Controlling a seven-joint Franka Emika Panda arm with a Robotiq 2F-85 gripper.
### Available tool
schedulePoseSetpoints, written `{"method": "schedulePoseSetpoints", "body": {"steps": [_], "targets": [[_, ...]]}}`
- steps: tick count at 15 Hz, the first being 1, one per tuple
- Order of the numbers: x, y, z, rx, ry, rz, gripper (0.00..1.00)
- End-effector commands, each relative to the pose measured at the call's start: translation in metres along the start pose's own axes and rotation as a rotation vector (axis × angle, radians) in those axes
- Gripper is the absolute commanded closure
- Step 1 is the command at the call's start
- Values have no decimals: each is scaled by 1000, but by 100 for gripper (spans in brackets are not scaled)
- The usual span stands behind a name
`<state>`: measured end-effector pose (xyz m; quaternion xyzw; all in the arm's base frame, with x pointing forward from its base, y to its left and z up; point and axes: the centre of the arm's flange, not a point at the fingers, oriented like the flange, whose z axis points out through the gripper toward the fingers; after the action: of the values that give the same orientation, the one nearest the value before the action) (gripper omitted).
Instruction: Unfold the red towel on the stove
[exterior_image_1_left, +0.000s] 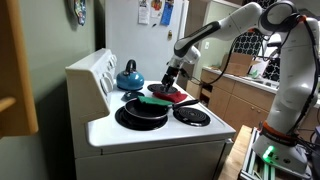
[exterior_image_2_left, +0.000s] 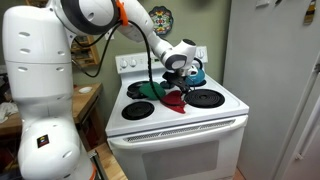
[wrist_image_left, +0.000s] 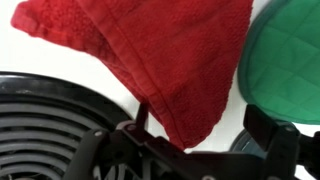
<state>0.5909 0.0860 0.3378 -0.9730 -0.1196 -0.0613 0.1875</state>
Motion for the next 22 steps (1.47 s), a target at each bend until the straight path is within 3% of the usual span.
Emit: {"method": "schedulePoseSetpoints", "body": {"steps": [1,2,6,7,9,12,13,19,20,22], "targets": [[1,8,4,66,-26,8,28],[2,8,4,71,-30,10,29],[2,9,5,84,-37,18,56],[1,11,4,61,-35,19,23],[-2,14,1,67,-41,13,22],[-6,19,-2,62,-60,7,2],[-7,21,-3,67,-65,5,1],[-13,28,0,88,-125,5,31],[-14,29,0,84,-132,9,30],[-14,31,-2,82,-126,14,11]]}}
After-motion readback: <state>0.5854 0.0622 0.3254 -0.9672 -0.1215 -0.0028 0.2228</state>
